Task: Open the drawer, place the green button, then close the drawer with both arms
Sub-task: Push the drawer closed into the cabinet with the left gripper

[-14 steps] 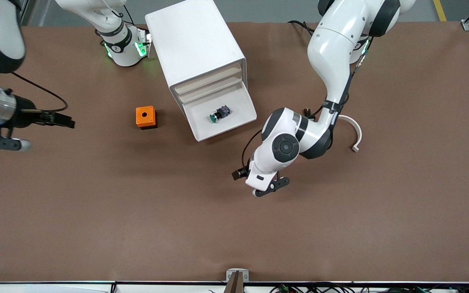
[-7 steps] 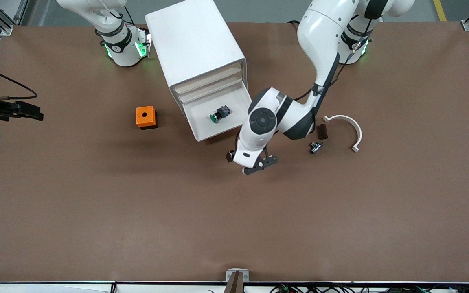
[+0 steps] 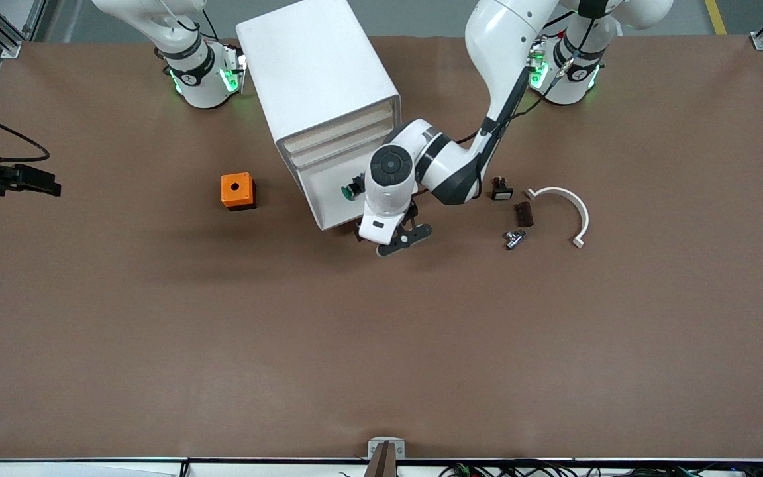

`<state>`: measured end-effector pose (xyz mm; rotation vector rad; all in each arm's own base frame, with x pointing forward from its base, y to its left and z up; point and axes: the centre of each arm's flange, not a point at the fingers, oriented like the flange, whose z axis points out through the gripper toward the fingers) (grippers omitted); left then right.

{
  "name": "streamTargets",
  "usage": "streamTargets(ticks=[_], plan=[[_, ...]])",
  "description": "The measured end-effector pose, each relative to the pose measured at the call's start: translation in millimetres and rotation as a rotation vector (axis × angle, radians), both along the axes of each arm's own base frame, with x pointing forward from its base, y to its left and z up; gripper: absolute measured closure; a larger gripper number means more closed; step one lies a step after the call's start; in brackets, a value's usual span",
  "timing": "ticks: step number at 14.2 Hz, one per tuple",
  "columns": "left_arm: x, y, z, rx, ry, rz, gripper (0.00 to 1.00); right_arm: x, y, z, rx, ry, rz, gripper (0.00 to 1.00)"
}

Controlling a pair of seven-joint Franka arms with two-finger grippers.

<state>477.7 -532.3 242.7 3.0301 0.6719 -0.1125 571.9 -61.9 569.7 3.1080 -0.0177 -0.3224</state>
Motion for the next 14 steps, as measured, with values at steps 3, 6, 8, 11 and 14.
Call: streamTargets(ticks=[3, 6, 8, 11, 14], plan=[[-19.1, -13.9, -3.1, 0.008, 0.008, -0.001, 0.00, -0.2, -0.7, -0.2, 0.000, 0.002, -0.002, 0.00], [-38.6, -28.1, -5.0, 0.017, 0.011, -0.009, 0.00, 1.6, -0.4, 10.4, -0.003, -0.023, -0.003, 0.00], [-51.2, -35.2, -8.0, 0.024, 0.017, -0.014, 0.00, 3.2, 0.2, 27.3, -0.007, -0.059, -0.002, 0.00], [-73.5, -47.6, -11.7, 0.034, 0.048, -0.022, 0.00, 2.7, 1.9, 39.9, -0.008, -0.075, 0.001, 0.00], [-91.2, -57.3, -13.7, 0.039, 0.077, -0.018, 0.00, -1.7, 3.8, 38.6, 0.006, -0.041, 0.000, 0.00]])
